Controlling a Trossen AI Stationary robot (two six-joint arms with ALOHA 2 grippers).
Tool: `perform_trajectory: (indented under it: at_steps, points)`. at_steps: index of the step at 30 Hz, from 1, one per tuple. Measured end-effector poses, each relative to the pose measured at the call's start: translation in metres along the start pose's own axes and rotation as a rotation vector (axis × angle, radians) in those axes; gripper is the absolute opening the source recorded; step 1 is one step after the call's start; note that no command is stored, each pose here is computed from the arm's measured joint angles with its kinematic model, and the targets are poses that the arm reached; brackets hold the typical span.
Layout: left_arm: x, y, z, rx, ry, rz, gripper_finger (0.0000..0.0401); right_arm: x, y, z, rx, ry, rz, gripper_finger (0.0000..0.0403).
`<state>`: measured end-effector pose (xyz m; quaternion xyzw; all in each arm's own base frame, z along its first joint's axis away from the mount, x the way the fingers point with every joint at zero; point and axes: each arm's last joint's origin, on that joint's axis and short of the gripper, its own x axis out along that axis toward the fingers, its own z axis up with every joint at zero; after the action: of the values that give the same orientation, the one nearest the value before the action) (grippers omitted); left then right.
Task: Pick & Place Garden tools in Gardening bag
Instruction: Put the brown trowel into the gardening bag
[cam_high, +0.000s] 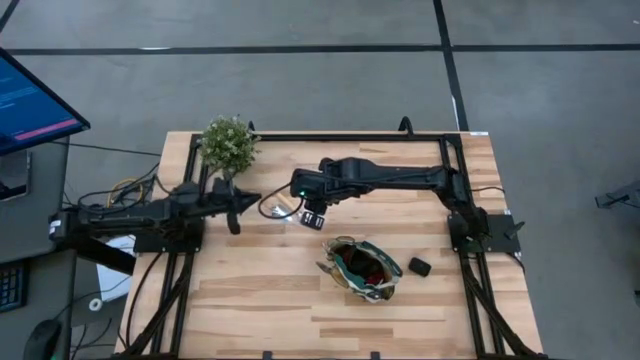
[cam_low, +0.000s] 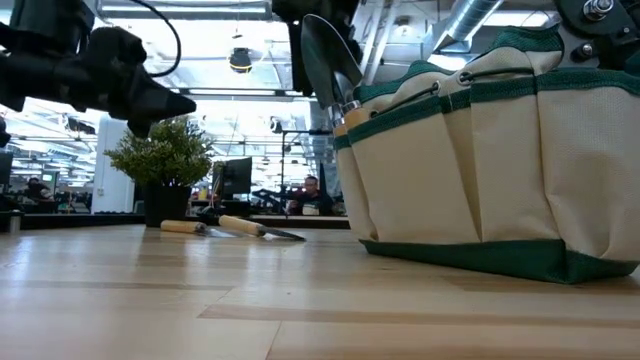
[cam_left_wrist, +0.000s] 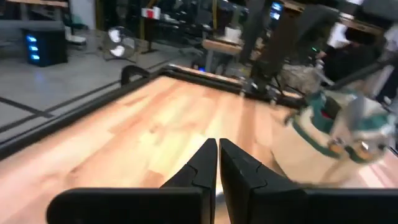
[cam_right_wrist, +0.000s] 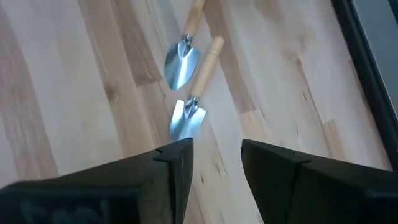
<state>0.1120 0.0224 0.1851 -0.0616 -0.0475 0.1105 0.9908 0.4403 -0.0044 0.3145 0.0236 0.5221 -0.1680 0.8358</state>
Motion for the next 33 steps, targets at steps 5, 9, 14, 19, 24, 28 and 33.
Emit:
perform_trajectory:
  at_steps: [5,9,14,19,24,28,33]
  points:
    - [-0.004,-0.003,-0.016,0.006,0.193,-0.056,0.0017,-0.019,-0.006,-0.002,-0.022,-0.017,0.004,0.0127]
    - [-0.006,-0.005,-0.012,-0.009,0.169,-0.069,0.0017,-0.036,-0.012,-0.004,-0.039,-0.038,0.006,0.0127]
    - [-0.016,-0.007,0.003,-0.025,0.167,-0.054,0.0017,-0.059,-0.022,-0.006,-0.022,-0.089,0.013,0.0127]
    - [-0.029,-0.008,0.016,0.036,0.111,-0.032,0.0017,-0.072,-0.026,-0.007,-0.013,-0.120,0.018,0.0127]
    - [-0.026,-0.007,0.005,0.052,0.123,-0.040,0.0017,-0.074,-0.026,-0.008,-0.010,-0.121,0.019,0.0127]
    - [-0.022,-0.011,0.002,0.059,0.010,-0.160,0.0017,-0.074,-0.026,-0.008,-0.009,-0.121,0.019,0.0127]
    - [-0.019,-0.010,-0.017,0.007,0.071,-0.192,0.0017,-0.073,-0.029,-0.007,-0.005,-0.127,0.017,0.0127]
